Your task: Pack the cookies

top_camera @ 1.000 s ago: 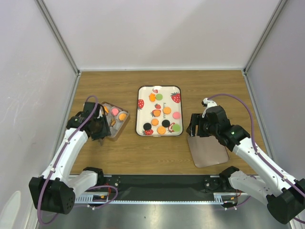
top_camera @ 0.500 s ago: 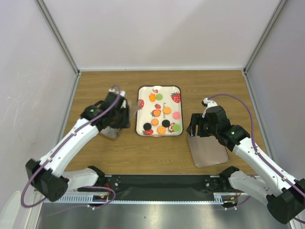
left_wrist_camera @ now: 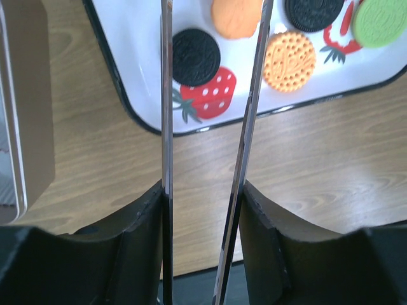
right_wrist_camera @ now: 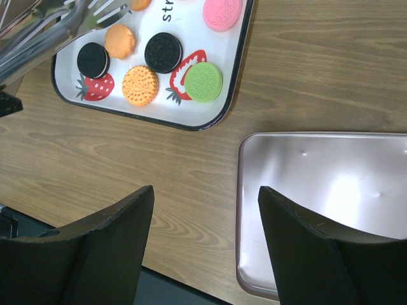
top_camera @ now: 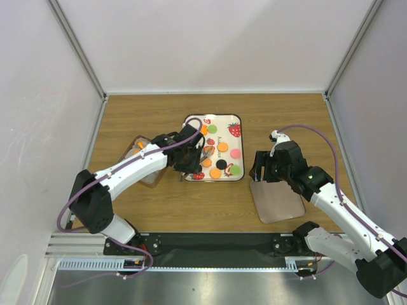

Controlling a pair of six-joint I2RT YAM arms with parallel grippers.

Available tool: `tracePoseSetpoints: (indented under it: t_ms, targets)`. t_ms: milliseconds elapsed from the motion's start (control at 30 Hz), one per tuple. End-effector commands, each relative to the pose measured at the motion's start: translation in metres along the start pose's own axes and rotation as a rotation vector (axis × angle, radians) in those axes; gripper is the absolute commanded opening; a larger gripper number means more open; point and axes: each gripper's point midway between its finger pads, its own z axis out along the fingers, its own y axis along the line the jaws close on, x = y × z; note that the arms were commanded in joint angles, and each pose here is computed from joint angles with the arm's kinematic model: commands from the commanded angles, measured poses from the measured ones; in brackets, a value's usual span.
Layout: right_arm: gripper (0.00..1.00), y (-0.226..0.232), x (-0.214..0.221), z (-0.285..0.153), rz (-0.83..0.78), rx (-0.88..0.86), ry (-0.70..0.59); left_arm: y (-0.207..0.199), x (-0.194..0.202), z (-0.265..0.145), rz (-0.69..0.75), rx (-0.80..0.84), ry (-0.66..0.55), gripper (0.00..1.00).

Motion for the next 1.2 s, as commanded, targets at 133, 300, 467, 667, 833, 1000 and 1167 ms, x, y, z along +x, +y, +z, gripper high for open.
tracePoseSetpoints:
  t_ms: [133,300,467,667,833,1000,1167]
  targets:
    - [0.73,0.001,-0.002,0.000,0.002,0.002,-0.016,-0.017,-0.030,0.008,0.013,0.024,-0.061,0.49]
    - [0.73,0.001,-0.003,0.000,0.002,0.001,-0.020,-0.015,-0.029,0.016,0.028,-0.002,-0.050,0.49]
    - [0.73,0.001,-0.003,0.000,0.002,0.000,-0.020,-0.014,-0.029,0.020,0.044,-0.024,-0.045,0.49]
    - [0.73,0.001,-0.003,-0.001,0.000,0.000,-0.021,-0.015,-0.027,0.025,0.057,-0.032,-0.031,0.48]
    - [0.73,0.001,-0.003,-0.001,-0.001,-0.001,-0.021,-0.017,-0.028,0.026,0.063,-0.031,-0.030,0.45]
    - [0.73,0.002,-0.003,-0.001,0.000,-0.003,-0.022,-0.016,-0.033,0.021,0.064,-0.040,-0.047,0.40]
    - [0.73,0.002,-0.002,-0.002,-0.001,-0.003,-0.020,-0.015,-0.045,0.004,0.067,-0.043,-0.094,0.38]
